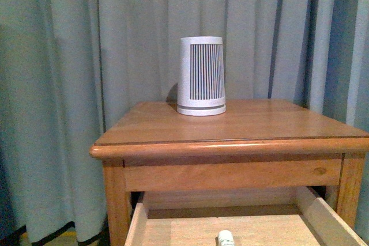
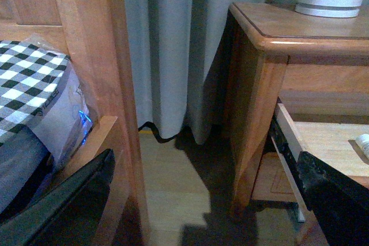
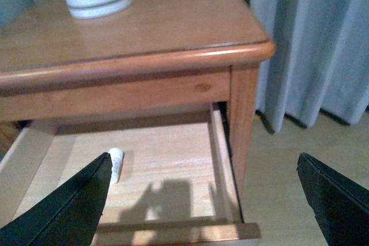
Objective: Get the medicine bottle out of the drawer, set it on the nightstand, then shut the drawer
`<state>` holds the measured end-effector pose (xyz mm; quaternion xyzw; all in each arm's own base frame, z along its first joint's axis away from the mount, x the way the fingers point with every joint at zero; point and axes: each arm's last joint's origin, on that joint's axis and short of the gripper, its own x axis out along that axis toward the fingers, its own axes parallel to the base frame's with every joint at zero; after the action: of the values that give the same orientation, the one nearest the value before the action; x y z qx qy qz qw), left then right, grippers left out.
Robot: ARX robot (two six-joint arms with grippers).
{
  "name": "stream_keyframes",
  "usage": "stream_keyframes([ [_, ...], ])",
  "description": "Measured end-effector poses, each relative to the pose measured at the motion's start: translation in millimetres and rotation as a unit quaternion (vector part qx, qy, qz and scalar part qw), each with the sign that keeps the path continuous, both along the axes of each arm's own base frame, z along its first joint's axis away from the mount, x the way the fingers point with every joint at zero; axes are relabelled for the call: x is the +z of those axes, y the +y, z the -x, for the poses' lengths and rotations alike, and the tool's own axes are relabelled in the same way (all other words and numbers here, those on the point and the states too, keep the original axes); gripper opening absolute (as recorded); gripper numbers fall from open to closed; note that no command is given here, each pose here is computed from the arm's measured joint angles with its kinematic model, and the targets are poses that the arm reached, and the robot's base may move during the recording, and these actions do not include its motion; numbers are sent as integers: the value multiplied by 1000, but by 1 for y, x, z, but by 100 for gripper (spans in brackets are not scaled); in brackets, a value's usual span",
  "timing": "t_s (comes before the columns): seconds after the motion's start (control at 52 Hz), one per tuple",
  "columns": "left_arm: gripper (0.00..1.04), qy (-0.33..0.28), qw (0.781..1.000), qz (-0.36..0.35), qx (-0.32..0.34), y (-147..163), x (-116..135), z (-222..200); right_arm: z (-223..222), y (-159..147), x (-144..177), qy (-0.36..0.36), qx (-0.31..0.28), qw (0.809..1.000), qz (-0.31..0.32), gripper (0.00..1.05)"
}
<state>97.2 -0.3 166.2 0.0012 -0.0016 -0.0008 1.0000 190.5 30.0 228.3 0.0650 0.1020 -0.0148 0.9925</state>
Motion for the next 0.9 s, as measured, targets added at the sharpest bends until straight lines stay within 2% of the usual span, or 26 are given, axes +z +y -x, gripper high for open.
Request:
stream_keyframes([
  [0.192,98,0,1000,0,0,0,0,0,-77,31,-5,121,40,992,-8,98],
  [0.384,98,0,1000,0,0,0,0,0,-144,69,-52,218,50,975,5,98],
  [0.634,98,0,1000,0,0,0,0,0,-188,115,-105,253,42,966,41,98],
  [0.903,98,0,1000,0,0,0,0,0,-210,140,-138,272,39,961,43,98],
])
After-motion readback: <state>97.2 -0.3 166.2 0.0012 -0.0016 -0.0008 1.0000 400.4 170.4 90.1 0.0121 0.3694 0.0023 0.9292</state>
